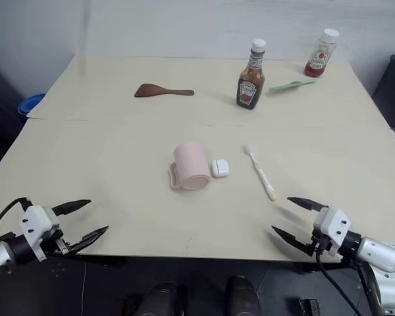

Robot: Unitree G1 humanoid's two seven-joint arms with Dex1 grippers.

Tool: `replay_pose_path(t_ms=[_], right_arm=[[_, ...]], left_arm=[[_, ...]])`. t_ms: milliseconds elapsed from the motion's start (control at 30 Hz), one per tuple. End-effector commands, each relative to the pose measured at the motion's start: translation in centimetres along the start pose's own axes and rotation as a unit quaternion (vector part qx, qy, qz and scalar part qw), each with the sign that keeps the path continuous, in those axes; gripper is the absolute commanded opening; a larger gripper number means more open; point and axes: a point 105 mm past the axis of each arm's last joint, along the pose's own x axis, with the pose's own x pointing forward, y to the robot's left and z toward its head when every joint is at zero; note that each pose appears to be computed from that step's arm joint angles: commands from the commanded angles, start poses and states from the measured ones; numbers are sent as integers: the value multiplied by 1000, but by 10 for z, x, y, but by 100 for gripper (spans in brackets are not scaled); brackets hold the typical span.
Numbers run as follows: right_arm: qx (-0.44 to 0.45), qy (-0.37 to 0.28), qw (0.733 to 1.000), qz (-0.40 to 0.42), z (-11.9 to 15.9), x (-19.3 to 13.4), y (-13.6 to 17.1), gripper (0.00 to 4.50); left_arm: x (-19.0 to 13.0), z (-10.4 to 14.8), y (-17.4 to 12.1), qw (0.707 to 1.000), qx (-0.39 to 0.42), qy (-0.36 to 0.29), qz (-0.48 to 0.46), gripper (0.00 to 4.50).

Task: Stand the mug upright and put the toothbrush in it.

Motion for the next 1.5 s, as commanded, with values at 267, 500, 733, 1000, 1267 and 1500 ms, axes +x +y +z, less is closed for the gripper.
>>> replay_pose_path(t_ms=[267,500,733,1000,1267,1500], right_arm=[[-15,-20,1000,-1,15,9,-10,450],[-16,-23,1000,3,20,13,-12,450],[-9,-38,999,-3,26,18,-22,450],[-13,-34,990,137,66,91,-40,450],[-33,21,974,221,68,170,-43,450],[-46,50,974,217,65,220,-39,450]], left_arm=[[-4,20,1,999,-11,-34,-14,440],[-6,27,-4,997,-40,-51,-38,440],[-1,31,-9,993,-82,-57,-57,440],[22,67,-19,979,-97,-124,-132,440],[44,85,-26,971,-85,-151,-166,440],[50,80,-31,971,-89,-154,-161,440]])
